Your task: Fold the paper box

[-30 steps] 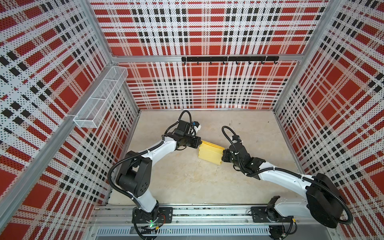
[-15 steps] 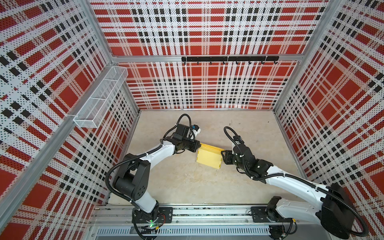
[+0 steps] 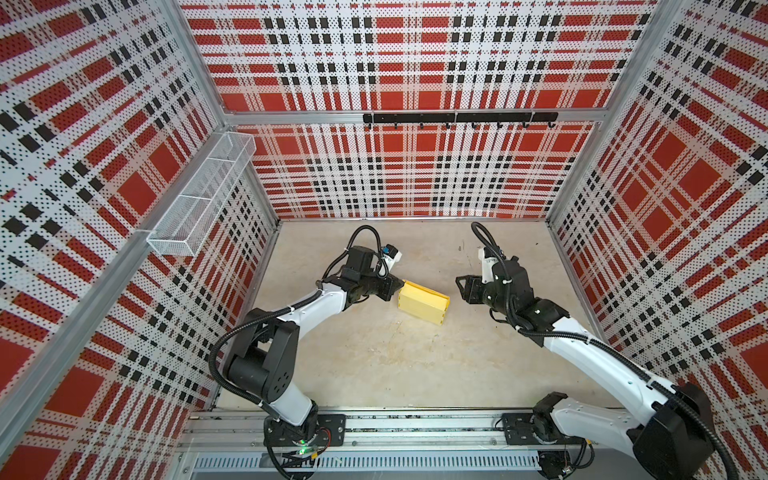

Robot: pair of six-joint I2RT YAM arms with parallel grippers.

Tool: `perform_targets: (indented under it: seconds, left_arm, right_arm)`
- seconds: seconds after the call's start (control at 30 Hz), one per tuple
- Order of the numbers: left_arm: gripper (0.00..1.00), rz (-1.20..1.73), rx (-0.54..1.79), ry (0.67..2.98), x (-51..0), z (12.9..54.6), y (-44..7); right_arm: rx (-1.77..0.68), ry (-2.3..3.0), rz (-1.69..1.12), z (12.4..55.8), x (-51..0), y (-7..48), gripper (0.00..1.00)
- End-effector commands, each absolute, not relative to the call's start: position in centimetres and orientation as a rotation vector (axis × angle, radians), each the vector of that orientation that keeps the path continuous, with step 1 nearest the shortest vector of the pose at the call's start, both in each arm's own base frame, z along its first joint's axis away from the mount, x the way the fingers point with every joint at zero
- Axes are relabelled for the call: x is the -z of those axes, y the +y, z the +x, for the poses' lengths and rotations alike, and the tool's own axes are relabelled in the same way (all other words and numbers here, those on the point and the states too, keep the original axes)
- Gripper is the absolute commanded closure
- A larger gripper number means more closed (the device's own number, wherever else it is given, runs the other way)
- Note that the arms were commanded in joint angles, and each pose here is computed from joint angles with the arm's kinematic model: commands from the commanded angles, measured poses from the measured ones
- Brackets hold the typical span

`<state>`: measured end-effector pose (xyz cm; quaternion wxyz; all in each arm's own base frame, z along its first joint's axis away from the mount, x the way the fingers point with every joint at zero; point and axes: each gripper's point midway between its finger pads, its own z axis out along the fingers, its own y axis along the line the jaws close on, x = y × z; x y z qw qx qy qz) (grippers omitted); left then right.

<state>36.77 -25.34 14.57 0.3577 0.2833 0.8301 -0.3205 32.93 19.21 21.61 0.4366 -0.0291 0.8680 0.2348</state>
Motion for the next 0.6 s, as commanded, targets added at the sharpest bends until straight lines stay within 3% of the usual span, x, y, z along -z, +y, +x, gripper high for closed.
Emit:
perform_targets:
  seconds: [0.0, 0.3, 0.57]
  left_arm:
    - [1.00, 0.807, 0.895, 1.957, -16.7, 37.5, -26.9]
    - [1.00, 0.884, 0.868, 1.948, -13.0, 36.9, -27.9]
    - [1.00, 0.929, 0.846, 1.960, -11.1, 35.8, -28.4]
  right_arm:
    - [-0.632, 2.113, -0.201, 34.1, -22.6, 20.9, 0.47]
    - [-0.727, 2.156, -0.299, 36.2, -19.9, 23.9, 0.47]
    - [-0.834, 2.171, -0.336, 35.5, -18.5, 25.3, 0.48]
